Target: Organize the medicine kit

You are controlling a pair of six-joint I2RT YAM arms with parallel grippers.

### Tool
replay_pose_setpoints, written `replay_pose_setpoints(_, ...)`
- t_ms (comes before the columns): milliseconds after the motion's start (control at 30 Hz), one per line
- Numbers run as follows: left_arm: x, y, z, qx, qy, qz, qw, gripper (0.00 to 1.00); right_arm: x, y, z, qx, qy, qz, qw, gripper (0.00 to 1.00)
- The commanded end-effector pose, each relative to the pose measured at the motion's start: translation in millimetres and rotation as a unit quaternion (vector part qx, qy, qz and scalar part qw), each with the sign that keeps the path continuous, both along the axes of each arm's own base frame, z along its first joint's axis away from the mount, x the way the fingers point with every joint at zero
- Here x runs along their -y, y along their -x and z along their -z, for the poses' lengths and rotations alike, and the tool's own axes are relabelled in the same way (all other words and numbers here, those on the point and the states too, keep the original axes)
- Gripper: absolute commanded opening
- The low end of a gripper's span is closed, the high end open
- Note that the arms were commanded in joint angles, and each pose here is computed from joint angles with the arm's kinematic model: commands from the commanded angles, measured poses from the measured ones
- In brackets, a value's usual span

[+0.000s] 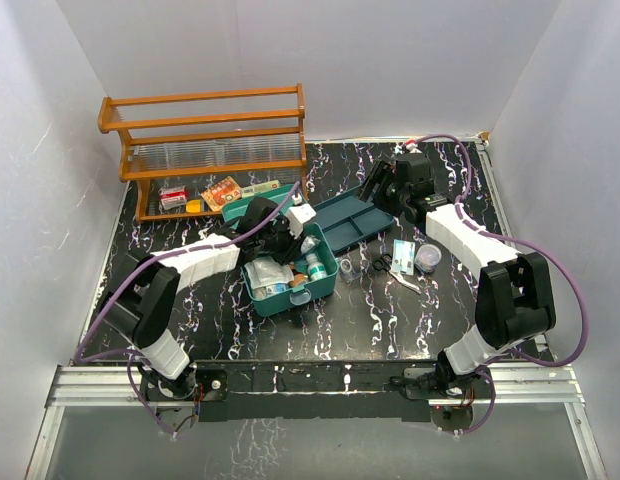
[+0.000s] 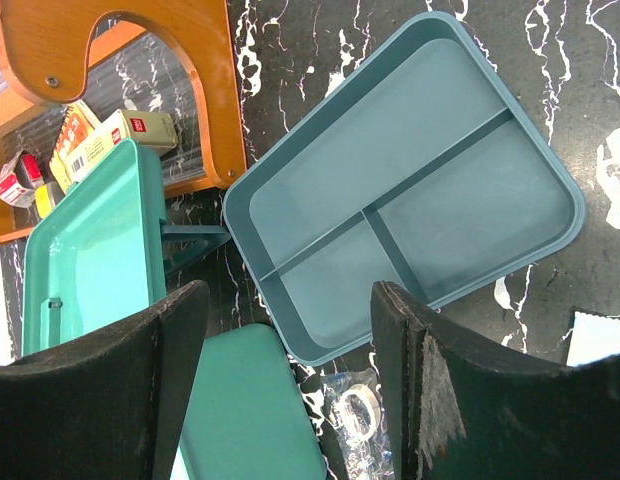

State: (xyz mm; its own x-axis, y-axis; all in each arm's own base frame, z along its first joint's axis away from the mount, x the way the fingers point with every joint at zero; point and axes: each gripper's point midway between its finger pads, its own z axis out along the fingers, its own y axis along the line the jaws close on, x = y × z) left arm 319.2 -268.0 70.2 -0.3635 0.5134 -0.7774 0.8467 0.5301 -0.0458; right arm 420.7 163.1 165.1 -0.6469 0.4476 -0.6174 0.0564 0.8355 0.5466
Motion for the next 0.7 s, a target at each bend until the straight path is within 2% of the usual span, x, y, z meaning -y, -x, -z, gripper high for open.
replay_pose_setpoints(0, -18, -13, -16, 0.032, -0.068, -0.025, 0.997, 0.11, 0, -12, -18, 0.028, -0.003, 0.002, 1.0, 0.63)
replay_pose_setpoints(133, -28, -1, -11, 0.008, -0.116, -0.042, 0.992, 0.1, 1, -12, -19, 0.03, -0.002, 0.005, 1.0, 0.63)
replay_pose_setpoints(433, -26, 0, -7, -0.002, -0.127, -0.049, 0.991, 0.13, -1, -11, -15, 0.024, -0.009, 0.002, 1.0, 0.63)
replay_pose_setpoints(533, -23, -3, -7, -0.003, -0.129, -0.049, 0.99, 0.17, -1, -9, -16, 0.024, -0.01, 0.0, 1.0, 0.63)
replay_pose_setpoints(667, -16, -4, -13, -0.004, -0.115, -0.044, 0.992, 0.3, -1, -9, -16, 0.025, -0.012, 0.0, 1.0, 0.63)
